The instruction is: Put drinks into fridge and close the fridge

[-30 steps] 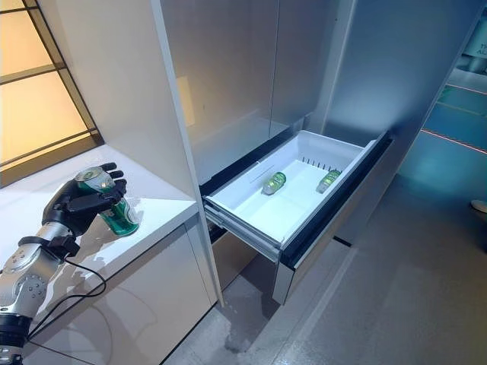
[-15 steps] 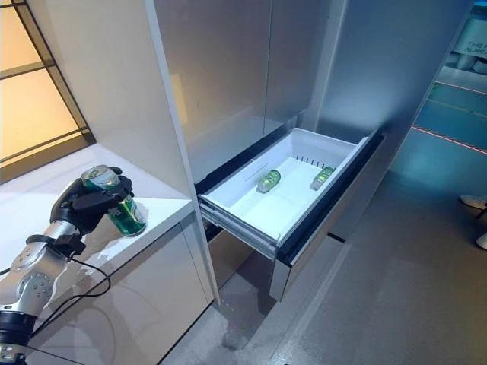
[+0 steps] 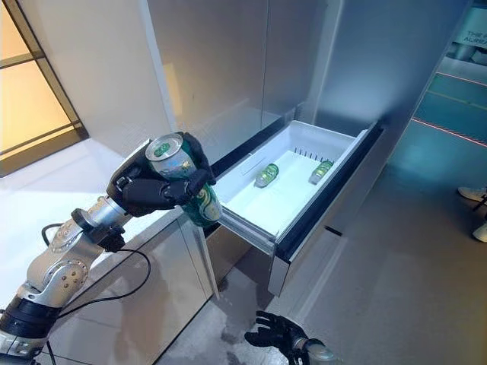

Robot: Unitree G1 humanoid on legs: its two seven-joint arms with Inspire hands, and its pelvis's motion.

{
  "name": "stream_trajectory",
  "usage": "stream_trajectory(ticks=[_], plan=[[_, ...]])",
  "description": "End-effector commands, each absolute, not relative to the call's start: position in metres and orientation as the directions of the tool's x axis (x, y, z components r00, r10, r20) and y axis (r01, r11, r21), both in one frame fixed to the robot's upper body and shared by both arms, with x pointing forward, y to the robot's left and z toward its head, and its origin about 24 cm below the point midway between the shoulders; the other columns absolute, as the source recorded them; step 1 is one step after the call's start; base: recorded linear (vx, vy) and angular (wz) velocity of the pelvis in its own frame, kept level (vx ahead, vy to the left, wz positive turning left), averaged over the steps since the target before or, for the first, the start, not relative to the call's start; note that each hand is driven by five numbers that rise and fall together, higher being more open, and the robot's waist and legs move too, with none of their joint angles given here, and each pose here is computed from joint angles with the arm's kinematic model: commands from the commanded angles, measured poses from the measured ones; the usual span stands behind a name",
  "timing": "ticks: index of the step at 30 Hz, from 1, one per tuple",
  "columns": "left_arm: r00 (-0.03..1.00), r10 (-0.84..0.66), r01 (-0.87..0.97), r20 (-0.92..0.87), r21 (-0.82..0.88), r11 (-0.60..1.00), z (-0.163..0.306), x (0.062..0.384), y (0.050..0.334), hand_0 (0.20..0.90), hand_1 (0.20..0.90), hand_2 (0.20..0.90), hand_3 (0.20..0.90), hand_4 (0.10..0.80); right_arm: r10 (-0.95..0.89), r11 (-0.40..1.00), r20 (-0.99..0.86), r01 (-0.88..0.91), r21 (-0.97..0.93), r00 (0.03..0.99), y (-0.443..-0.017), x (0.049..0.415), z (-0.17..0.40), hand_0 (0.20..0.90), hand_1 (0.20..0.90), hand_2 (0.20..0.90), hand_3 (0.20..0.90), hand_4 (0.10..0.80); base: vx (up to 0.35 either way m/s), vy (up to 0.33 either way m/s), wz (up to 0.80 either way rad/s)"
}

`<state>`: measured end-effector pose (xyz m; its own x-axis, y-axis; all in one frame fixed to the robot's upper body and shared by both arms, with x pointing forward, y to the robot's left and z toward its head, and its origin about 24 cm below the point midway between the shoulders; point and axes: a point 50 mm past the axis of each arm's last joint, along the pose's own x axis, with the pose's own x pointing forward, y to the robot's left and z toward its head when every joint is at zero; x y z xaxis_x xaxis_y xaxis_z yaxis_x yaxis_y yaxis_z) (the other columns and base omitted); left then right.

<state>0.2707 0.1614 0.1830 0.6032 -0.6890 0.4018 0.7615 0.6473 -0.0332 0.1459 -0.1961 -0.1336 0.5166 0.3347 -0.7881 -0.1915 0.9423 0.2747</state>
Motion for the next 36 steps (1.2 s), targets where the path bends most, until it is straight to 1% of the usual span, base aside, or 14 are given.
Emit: stream_trajectory(ticks=[1, 4, 6, 8, 10, 13, 16, 17, 18, 21, 22, 24, 28, 36], plan=[[0.320, -0.572, 0.769, 0.756, 0.146, 0.623, 0.279, 0.262, 0.164, 0.300, 0.300, 0.300, 0.200, 0.100, 0.507, 0.849, -0.632, -0.211, 0.485, 0.586, -0.173, 0.172, -0.114, 0.900, 0.900, 0.900, 0.900, 0.800, 0.000, 0.000, 0.00], [0.313, -0.581, 0.768, 0.752, 0.159, 0.621, 0.278, 0.259, 0.165, 0.300, 0.300, 0.300, 0.200, 0.100, 0.621, 0.740, -0.542, -0.197, 0.643, 0.566, -0.147, 0.170, -0.104, 0.900, 0.900, 0.900, 0.900, 0.800, 0.000, 0.000, 0.00], [0.310, -0.589, 0.771, 0.746, 0.165, 0.615, 0.276, 0.258, 0.167, 0.300, 0.300, 0.300, 0.200, 0.100, 0.708, 0.644, -0.452, -0.234, 0.728, 0.542, -0.131, 0.172, -0.090, 0.900, 0.900, 0.900, 0.900, 0.800, 0.000, 0.000, 0.00], [0.307, -0.599, 0.777, 0.740, 0.168, 0.606, 0.272, 0.256, 0.169, 0.300, 0.300, 0.300, 0.200, 0.100, 0.772, 0.568, -0.345, -0.337, 0.751, 0.533, -0.123, 0.181, -0.070, 0.900, 0.900, 0.900, 0.900, 0.800, 0.000, 0.000, 0.00], [0.305, -0.605, 0.780, 0.735, 0.171, 0.602, 0.269, 0.254, 0.170, 0.300, 0.300, 0.300, 0.200, 0.100, 0.794, 0.545, -0.280, -0.430, 0.719, 0.539, -0.122, 0.189, -0.055, 0.900, 0.900, 0.900, 0.900, 0.800, 0.000, 0.000, 0.00], [0.304, -0.617, 0.786, 0.726, 0.175, 0.593, 0.258, 0.251, 0.173, 0.300, 0.300, 0.300, 0.200, 0.100, 0.817, 0.518, -0.128, -0.619, 0.591, 0.562, -0.121, 0.214, -0.003, 0.900, 0.900, 0.900, 0.900, 0.800, 0.000, 0.000, 0.00], [0.312, -0.623, 0.786, 0.717, 0.174, 0.594, 0.243, 0.247, 0.178, 0.300, 0.300, 0.300, 0.200, 0.100, 0.802, 0.534, 0.053, -0.755, 0.382, 0.594, -0.126, 0.235, 0.059, 0.900, 0.900, 0.900, 0.900, 0.800, 0.000, 0.000, 0.00], [0.313, -0.623, 0.785, 0.717, 0.174, 0.594, 0.242, 0.247, 0.178, 0.300, 0.300, 0.300, 0.200, 0.100, 0.798, 0.539, 0.072, -0.762, 0.360, 0.598, -0.127, 0.236, 0.064, 0.900, 0.900, 0.900, 0.900, 0.800, -0.048, 0.017, -0.02], [0.316, -0.624, 0.784, 0.714, 0.174, 0.596, 0.238, 0.245, 0.180, 0.300, 0.300, 0.300, 0.200, 0.100, 0.782, 0.556, 0.141, -0.782, 0.284, 0.607, -0.129, 0.244, 0.090, 0.900, 0.900, 0.900, 0.900, 0.800, -0.050, 0.018, -0.02], [0.319, -0.626, 0.780, 0.712, 0.178, 0.600, 0.233, 0.243, 0.182, 0.300, 0.300, 0.300, 0.200, 0.100, 0.740, 0.623, 0.256, -0.777, 0.086, 0.622, -0.134, 0.251, 0.128, 0.900, 0.900, 0.900, 0.900, 0.800, -0.025, 0.019, -0.08], [0.319, -0.626, 0.779, 0.711, 0.181, 0.601, 0.233, 0.242, 0.183, 0.300, 0.300, 0.300, 0.200, 0.100, 0.717, 0.664, 0.314, -0.747, -0.037, 0.622, -0.137, 0.251, 0.144, 0.900, 0.900, 0.900, 0.900, 0.800, -0.003, 0.009, -0.06], [0.321, -0.623, 0.776, 0.714, 0.179, 0.605, 0.234, 0.240, 0.182, 0.300, 0.300, 0.300, 0.200, 0.100, 0.685, 0.708, 0.401, -0.685, -0.172, 0.608, -0.142, 0.249, 0.168, 0.900, 0.900, 0.900, 0.900, 0.800, 0.001, 0.007, -0.04], [0.324, -0.620, 0.771, 0.714, 0.181, 0.611, 0.235, 0.242, 0.180, 0.300, 0.300, 0.300, 0.200, 0.100, 0.698, 0.685, 0.478, -0.692, -0.229, 0.533, -0.136, 0.242, 0.192, 0.900, 0.900, 0.900, 0.900, 0.800, 0.000, -0.003, -0.07], [0.317, -0.640, 0.779, 0.700, 0.193, 0.597, 0.241, 0.246, 0.168, 0.300, 0.300, 0.300, 0.200, 0.100, 0.778, 0.610, 0.412, -0.726, -0.316, 0.475, -0.122, 0.243, 0.200, 0.900, 0.900, 0.900, 0.900, 0.800, -0.003, -0.002, -0.01]])
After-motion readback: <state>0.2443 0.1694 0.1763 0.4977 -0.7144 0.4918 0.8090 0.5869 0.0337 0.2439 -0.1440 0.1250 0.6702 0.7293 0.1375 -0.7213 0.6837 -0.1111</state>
